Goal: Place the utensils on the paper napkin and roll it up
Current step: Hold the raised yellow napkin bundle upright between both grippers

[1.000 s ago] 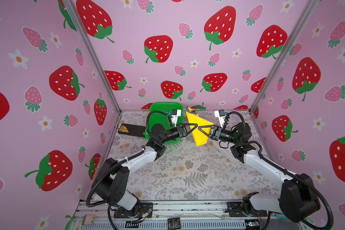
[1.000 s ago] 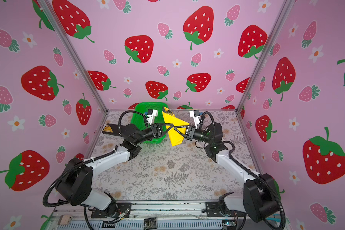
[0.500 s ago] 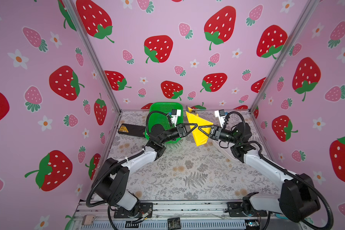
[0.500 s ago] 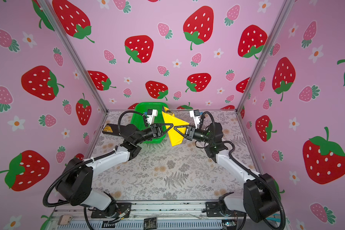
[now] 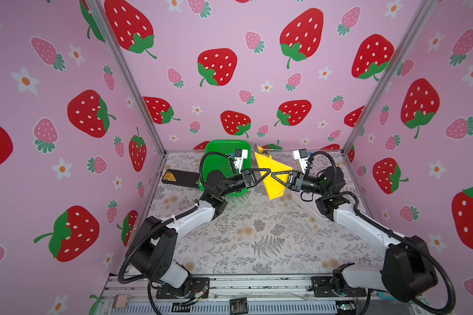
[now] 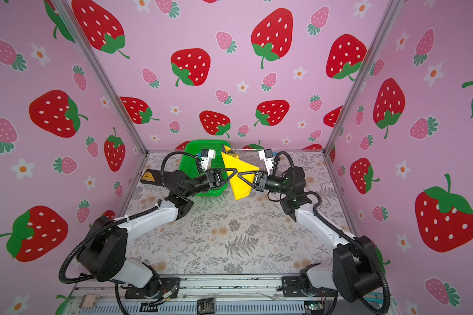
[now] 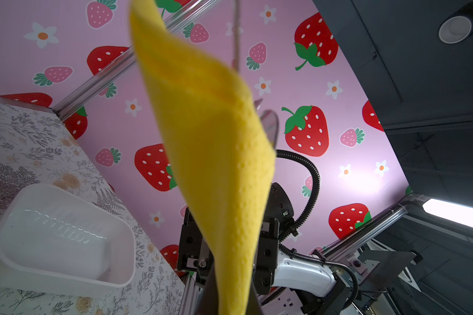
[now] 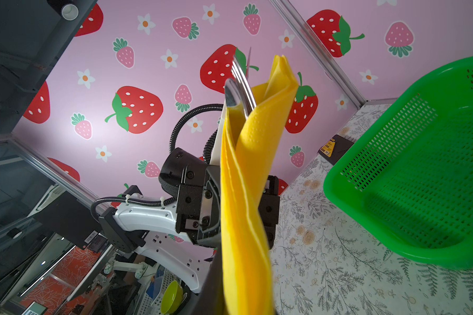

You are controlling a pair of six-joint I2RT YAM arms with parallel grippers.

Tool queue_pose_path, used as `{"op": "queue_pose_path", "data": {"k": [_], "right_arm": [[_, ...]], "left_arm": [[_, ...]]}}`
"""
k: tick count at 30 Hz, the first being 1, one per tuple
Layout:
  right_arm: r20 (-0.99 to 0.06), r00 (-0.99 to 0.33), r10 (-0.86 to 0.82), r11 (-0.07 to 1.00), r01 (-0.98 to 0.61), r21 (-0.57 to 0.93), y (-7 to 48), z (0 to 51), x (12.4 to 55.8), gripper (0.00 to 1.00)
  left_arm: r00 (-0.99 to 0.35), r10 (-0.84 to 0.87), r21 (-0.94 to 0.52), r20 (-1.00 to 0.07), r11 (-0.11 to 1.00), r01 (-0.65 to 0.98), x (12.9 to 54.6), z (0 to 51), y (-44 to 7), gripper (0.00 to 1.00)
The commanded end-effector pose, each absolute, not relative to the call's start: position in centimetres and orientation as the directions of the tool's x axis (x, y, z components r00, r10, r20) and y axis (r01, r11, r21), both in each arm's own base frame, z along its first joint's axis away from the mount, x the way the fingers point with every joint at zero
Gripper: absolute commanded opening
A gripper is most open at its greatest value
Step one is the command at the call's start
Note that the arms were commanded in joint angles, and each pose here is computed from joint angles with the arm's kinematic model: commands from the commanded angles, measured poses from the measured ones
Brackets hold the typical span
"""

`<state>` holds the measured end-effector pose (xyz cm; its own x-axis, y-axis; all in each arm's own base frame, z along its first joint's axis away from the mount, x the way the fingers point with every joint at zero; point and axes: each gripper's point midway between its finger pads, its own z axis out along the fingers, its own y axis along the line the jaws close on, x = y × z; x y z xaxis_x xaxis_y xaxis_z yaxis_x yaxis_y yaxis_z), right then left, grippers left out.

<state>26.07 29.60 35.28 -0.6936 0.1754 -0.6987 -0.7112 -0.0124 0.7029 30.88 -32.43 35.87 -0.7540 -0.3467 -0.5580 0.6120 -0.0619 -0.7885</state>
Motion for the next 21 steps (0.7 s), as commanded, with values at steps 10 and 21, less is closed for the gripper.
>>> {"op": "queue_pose_path", "data": {"k": [10,21], "right_arm": [[-0.738,-0.646,0.197,-0.072,-0.760,0.646,29.5,38.1,25.2,0.00],[-0.735,-0.649,0.197,-0.067,-0.757,0.651,29.5,37.9,25.2,0.00]], "left_arm": [[-0.726,-0.369,-0.753,-0.580,-0.098,0.651,30.4,37.2,-32.3,0.02],[-0.740,-0.344,-0.761,-0.578,-0.099,0.641,30.5,36.6,-32.7,0.26]]}}
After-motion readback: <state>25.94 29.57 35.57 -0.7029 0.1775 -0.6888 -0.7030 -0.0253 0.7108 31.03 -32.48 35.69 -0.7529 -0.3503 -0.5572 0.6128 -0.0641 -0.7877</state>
